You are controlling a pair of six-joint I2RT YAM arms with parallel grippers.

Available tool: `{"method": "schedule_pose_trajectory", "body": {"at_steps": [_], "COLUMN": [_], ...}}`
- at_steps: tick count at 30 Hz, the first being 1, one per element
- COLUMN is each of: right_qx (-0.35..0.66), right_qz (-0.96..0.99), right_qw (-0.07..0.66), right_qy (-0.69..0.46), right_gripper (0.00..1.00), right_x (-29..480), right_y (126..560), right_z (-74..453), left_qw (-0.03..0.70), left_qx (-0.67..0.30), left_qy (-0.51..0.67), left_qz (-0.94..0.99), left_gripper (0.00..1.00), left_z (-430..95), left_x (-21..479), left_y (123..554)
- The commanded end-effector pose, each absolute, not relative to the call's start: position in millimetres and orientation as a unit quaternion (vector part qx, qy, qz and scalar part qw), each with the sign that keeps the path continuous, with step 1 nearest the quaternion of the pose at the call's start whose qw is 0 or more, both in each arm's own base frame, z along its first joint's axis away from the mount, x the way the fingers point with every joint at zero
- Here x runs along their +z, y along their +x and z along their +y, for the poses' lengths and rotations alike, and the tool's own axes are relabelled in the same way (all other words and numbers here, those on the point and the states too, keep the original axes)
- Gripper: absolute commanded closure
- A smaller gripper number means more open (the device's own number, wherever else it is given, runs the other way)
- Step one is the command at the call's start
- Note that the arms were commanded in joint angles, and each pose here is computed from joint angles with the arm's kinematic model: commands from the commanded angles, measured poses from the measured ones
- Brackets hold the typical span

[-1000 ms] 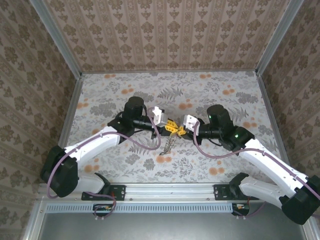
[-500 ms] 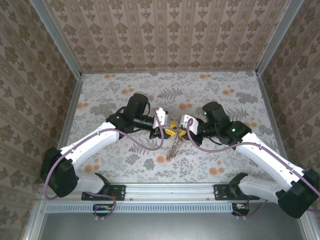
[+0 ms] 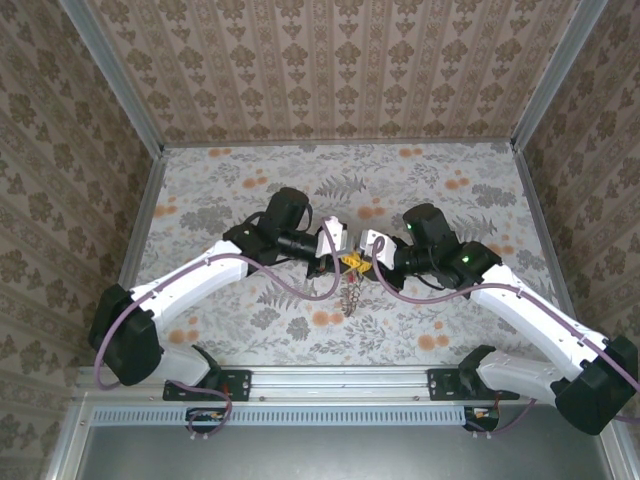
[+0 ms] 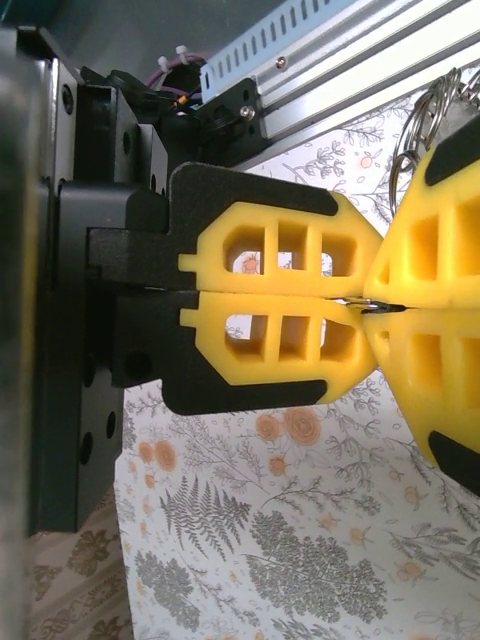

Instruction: Put the keys on the keyring

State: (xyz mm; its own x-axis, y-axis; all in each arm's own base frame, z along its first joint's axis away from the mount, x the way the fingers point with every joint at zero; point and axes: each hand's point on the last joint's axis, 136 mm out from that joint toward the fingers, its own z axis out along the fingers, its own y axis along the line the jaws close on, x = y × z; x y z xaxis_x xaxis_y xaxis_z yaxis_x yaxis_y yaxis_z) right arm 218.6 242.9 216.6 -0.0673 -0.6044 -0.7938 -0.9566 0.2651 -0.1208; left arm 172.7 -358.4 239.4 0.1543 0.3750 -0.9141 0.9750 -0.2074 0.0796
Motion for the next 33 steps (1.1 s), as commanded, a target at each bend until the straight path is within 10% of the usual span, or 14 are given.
{"method": "schedule_pose_trajectory", "body": {"at_steps": [1, 10, 33], "right_qx": [0.237, 0.264, 0.281], "right_qz": [0.663, 0.655, 0.659], "right_qw": [0.424, 0.469, 0.476], "right_qy": [-0.569, -0.531, -0.510], "right_gripper": [0.95, 0.77, 0.76], "right_x": [238.4, 251.7, 253.5], "right_y": [216.3, 211.6, 223.3], "right_z": [249.7, 236.3, 243.4], "left_qw": [0.386, 0.422, 0.441], "left_qx": [-0.408, -0.473, -0.512], "left_qy": [0.664, 0.634, 0.619], "left_qz": [0.494, 0.444, 0.399], "left_gripper": [1.00, 1.00, 1.00], "left_z": [-359.4, -350.1, -346.1], "left_x": [250.6, 275.4, 288.2], "left_y": [172.9, 166.5, 159.3]}}
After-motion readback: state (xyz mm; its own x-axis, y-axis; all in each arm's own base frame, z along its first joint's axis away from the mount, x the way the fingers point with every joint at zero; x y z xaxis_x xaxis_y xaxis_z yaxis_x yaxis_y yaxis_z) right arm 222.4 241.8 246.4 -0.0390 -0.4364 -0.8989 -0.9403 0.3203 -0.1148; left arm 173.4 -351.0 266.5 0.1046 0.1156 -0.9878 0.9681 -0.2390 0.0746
